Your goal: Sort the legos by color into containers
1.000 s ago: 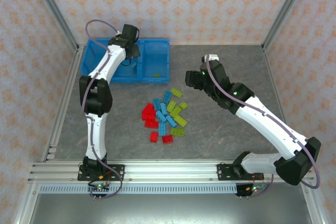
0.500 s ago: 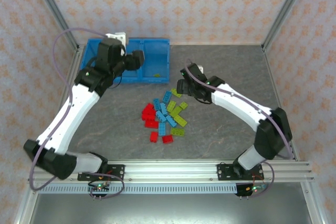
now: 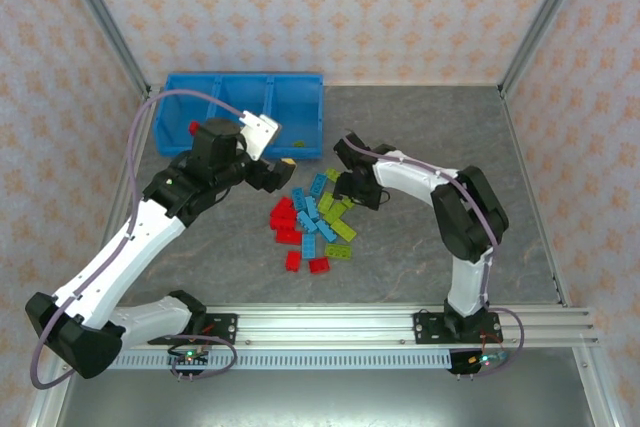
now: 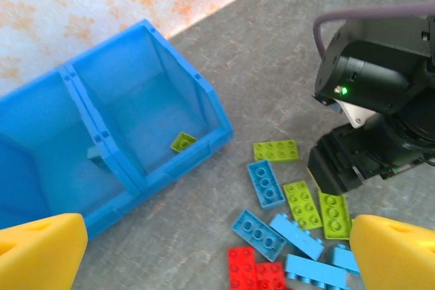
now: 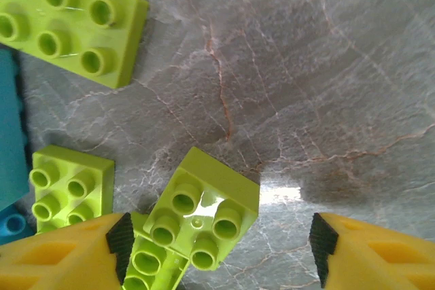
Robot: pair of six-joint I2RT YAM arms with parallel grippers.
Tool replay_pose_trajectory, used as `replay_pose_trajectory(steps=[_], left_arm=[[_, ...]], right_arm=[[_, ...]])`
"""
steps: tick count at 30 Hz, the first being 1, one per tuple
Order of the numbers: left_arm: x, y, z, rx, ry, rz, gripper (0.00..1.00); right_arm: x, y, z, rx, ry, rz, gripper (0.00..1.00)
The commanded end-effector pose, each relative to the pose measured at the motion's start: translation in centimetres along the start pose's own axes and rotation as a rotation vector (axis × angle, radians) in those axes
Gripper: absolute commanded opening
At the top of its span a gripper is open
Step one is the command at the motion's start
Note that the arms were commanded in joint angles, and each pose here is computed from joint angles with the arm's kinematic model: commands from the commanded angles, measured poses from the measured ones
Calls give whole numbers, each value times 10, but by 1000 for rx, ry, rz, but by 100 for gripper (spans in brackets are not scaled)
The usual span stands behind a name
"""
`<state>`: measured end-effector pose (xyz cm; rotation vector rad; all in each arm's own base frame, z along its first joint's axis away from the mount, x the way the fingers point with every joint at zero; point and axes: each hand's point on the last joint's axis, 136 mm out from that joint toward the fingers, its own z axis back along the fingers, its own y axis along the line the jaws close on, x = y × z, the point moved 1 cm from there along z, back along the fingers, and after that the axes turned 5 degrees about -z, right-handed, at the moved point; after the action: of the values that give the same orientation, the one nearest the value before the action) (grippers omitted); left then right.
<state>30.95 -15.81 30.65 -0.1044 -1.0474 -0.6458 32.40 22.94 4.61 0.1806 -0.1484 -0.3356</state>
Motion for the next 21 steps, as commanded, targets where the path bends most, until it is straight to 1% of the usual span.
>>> replay_pose_trajectory(steps=[1,4,8,10,12,13,15,18,21], left_arm=[[2,13,6,73,17,-69,100],[0,12,4,74,13,-58,100],[-1,2,5,23,-31,-34,100],[-3,2,4,29,-38,-36,100],[-5,7,4,62,-34,-36,100],[-5,10,5,84,-31,-37,100],[-6,18,6,129,-27,-33,100],[-7,26,9,183,-33,-11,100],[-6,30,12,207,-48,0,100]], right_arm=[[-1,1,-2,-27,22,-54,69],[1,-7,-7,-73,5,-65,66],[3,-18,-8,-124,-20,-83,56],[6,-21,-3,-133,-41,-87,51],[11,-22,7,-135,-79,-92,46],[15,-21,15,-125,-106,-93,45],[24,-17,33,-94,-160,-93,35],[40,-2,72,-5,-286,-79,20],[58,26,118,127,-436,-32,19]])
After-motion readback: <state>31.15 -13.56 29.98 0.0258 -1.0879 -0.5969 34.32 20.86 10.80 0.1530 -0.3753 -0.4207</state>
